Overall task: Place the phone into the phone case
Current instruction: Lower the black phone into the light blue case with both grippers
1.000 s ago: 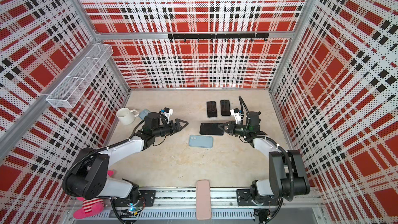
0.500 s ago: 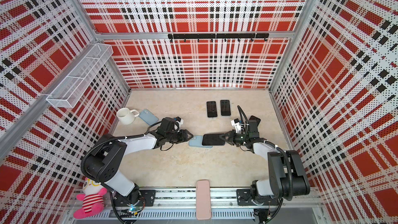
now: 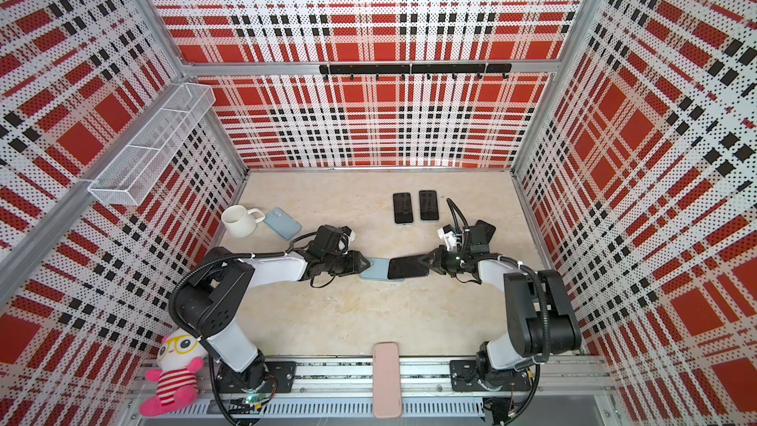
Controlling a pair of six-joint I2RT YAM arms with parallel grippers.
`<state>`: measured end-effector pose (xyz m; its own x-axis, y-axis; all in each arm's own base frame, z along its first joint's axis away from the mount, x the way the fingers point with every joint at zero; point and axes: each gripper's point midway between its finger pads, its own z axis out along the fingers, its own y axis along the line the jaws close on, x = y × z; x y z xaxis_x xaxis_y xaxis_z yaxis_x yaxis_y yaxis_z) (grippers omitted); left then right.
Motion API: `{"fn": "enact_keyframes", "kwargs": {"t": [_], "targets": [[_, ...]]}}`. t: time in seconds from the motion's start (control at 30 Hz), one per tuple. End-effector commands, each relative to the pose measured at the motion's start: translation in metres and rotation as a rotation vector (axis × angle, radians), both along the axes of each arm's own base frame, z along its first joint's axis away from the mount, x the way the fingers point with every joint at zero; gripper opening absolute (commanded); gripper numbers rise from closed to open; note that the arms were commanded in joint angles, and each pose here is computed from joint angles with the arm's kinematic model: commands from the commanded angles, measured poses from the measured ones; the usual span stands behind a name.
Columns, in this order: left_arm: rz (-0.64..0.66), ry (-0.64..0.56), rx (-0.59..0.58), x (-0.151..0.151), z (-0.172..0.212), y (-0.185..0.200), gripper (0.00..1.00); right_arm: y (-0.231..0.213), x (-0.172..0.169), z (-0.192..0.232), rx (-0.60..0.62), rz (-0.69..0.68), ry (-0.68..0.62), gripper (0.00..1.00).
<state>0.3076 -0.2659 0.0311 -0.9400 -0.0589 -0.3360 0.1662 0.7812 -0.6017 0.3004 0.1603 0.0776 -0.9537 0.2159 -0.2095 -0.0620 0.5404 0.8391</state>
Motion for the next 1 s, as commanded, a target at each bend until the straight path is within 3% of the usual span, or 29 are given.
{"fn": "enact_keyframes", "kwargs": {"t": [0.0,0.97], "targets": [[-0.018,0.018,0.03,-0.003,-0.009,-0.001,0.47,-0.001,0.002,-0.006,-0.024,0.019,-0.015,0.0],[0.036,0.125,-0.115,-0.04,-0.021,-0.031,0.45,0.046,-0.007,-0.052,0.03,0.063,0.078,0.0]]}}
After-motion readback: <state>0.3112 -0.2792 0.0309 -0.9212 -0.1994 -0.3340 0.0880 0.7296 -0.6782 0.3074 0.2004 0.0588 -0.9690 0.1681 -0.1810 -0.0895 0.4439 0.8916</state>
